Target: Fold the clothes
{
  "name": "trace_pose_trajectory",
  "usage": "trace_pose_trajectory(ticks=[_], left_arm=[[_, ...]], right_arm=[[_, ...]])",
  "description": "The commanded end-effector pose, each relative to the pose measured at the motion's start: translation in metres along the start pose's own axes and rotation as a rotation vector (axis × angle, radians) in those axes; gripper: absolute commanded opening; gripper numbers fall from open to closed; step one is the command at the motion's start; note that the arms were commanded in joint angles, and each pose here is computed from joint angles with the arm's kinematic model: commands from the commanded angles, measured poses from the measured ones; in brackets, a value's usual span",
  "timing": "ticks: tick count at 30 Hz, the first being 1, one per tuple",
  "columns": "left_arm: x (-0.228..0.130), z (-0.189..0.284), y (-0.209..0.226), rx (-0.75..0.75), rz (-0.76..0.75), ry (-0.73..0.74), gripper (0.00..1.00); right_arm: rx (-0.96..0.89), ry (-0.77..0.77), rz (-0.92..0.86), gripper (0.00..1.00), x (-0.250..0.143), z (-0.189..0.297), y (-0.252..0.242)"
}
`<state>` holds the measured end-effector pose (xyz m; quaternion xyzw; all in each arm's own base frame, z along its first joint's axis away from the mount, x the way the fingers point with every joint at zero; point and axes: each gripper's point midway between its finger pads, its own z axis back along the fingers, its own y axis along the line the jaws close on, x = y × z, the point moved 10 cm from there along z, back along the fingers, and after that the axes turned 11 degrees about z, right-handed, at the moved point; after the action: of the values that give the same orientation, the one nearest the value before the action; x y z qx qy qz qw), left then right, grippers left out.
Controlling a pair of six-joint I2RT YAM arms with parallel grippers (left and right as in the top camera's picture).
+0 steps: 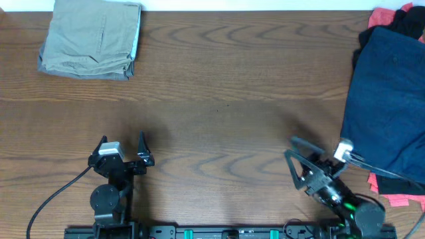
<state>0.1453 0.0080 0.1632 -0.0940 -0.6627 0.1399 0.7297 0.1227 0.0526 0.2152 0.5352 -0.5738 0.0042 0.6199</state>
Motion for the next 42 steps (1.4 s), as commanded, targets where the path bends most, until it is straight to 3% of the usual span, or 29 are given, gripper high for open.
trace_pose_trajectory(ticks=[1, 4, 7, 13, 19, 26, 30, 36, 42], left_arm=[[-0.010, -0.001, 0.002, -0.005, -0.013, 0.049, 0.98], [-0.010, -0.001, 0.002, -0.005, -0.014, 0.049, 0.98], [-0.010, -0.001, 0.002, -0.005, -0.014, 0.049, 0.98], [-0.010, -0.001, 0.002, -0.005, -0.014, 0.049, 0.98], [-0.010, -0.001, 0.002, -0.005, -0.013, 0.049, 0.98], [-0.010, -0.001, 0.002, -0.005, -0.014, 0.049, 0.98], [-0.010, -0.001, 0.002, -0.005, -0.013, 0.049, 0.98], [-0.010, -0.001, 0.002, -0.005, -0.013, 0.049, 0.98], [-0.010, -0.001, 0.002, -0.005, -0.014, 0.049, 0.98]], right_arm=[[0.001, -0.119, 0.005, 0.99, 0.016, 0.000, 0.012], [-0.070, -0.222, 0.110, 0.99, 0.037, 0.000, 0.024], [-0.179, -0.227, 0.242, 0.99, 0.056, -0.005, 0.034], [-0.487, -0.040, 0.495, 0.99, 0.102, -0.038, 0.034], [-0.912, 0.166, 0.543, 0.99, 0.161, -0.088, 0.004], [-1.291, 0.487, 0.581, 0.99, 0.217, -0.153, -0.062], [-1.375, 0.703, 0.538, 0.99, 0.230, -0.173, -0.109], [-1.414, 0.764, 0.551, 0.99, 0.236, -0.183, -0.165], [-1.543, 0.859, 0.526, 0.99, 0.233, -0.158, -0.232]])
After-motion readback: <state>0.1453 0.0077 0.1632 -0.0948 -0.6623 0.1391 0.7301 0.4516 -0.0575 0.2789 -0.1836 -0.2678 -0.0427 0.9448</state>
